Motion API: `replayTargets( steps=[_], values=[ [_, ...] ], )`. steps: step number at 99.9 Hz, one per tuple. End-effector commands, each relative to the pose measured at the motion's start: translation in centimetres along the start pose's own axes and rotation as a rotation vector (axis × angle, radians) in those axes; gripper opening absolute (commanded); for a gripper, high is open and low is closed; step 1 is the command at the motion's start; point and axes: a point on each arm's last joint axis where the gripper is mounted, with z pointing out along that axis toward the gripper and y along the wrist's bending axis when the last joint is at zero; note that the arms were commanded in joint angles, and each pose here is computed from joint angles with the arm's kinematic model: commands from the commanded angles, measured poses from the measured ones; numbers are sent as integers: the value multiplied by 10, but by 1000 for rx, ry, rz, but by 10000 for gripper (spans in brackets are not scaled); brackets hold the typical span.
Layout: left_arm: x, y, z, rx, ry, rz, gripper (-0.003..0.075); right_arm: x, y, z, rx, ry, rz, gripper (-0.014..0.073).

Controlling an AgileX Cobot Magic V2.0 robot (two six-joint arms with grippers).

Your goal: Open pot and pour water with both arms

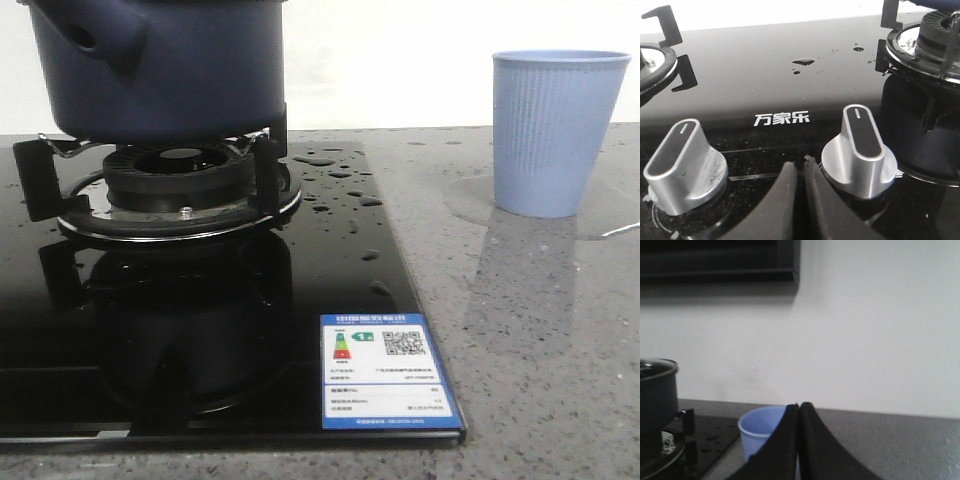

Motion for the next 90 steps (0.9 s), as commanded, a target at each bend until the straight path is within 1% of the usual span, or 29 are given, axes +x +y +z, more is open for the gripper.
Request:
replayTargets(
  steps=[1, 4, 8, 11, 18, 28, 44, 46, 52, 62, 71, 90],
  values=[
    [6, -1, 2, 1, -24, -4, -20, 0, -3, 1, 33, 31, -7, -75],
    [6, -1, 2, 1, -24, -4, -20, 4, -3, 1, 38, 52, -66, -75],
    [6, -1, 2, 1, -24, -4, -20, 9, -4, 1, 41, 80, -92, -75],
    [6, -1, 2, 1, -24, -4, -20, 14, -4, 1, 41, 102, -144, -75],
    [6, -1, 2, 1, -24, -4, -20, 27, -4, 1, 30, 143, -191, -75],
    [6, -1, 2, 1, -24, -4, -20, 49, -4, 0, 18, 193, -184, -75],
    [6, -1, 2, 1, -24, -4, -20, 83, -4, -8, 13, 240, -123, -75],
    [6, -1, 2, 1, -24, -4, -20, 87, -5, -10, 27, 284, -110, -75],
    [6, -1, 2, 1, -24, -4, -20, 88, -6, -14, 43, 302, -90, -75],
    [6, -1, 2, 1, -24, -4, -20, 92, -8, -20, 68, 330, -90, -75],
    [6, -1, 2, 0, -26, -4, -20, 97, -9, -22, 78, 390, -84, -75],
    [6, -1, 2, 0, -26, -4, -20, 97, -9, -22, 78, 388, -87, -75]
  ],
)
